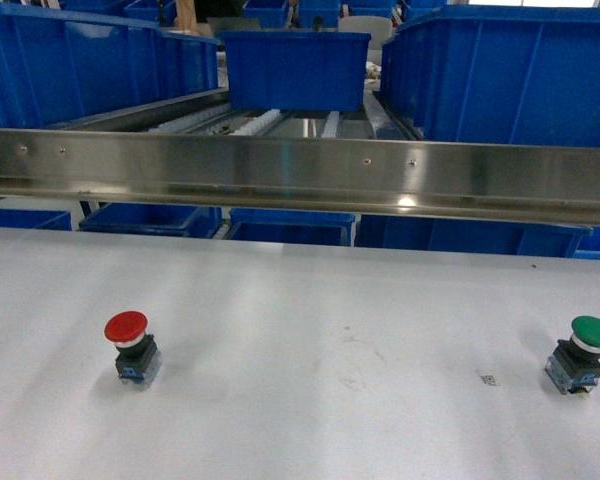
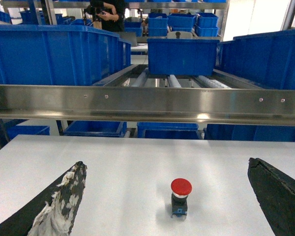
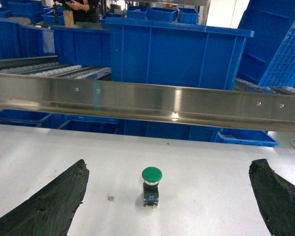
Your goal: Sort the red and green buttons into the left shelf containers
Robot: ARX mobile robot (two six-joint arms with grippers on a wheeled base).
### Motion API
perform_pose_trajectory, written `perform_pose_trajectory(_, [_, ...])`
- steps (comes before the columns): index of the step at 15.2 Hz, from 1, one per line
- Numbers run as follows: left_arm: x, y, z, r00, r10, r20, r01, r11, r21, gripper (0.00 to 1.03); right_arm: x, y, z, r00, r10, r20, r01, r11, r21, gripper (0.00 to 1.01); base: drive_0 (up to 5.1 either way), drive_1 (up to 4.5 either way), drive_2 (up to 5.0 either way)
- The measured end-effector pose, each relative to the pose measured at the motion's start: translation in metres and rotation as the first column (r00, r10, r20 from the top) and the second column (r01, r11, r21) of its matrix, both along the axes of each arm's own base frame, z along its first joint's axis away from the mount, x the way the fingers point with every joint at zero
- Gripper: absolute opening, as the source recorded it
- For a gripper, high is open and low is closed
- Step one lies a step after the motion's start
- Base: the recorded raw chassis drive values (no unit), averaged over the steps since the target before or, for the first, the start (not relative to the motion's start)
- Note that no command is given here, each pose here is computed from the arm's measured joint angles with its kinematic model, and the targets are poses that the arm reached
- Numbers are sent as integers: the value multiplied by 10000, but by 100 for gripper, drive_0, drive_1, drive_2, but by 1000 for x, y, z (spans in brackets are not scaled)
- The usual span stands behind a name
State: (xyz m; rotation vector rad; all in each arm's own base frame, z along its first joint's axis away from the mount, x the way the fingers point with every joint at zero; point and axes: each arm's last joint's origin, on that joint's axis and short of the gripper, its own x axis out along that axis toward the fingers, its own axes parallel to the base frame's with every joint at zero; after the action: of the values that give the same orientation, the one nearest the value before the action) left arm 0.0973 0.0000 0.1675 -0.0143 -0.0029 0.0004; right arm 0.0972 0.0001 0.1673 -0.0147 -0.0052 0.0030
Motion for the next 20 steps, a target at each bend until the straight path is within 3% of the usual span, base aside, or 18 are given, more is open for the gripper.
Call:
perform_pose_trajectory(16, [0,0,0,10000,23,0,-23,10000,0,98,1,0,2,9998,-49,210,48,10000,44,98,0,0,0])
perform_pose_trajectory(17, [1,-1,1,9999,99,65,-99,9999,-44,98,8,2,7,9984,-237,518,239,9997,-24,98,0,0,0])
perform_pose_trajectory(18, [3,-2,2,9999,0,168,1,10000,-55,98,15,4,4,9998,163,111,-160,9996,-248,98,0,0,0])
perform_pose_trajectory(20, [15,-3,4,9996,-206,175,208,9997,-121,98,31,3,1,9999,154,-44,-156,9988,-469,98,0,0,0])
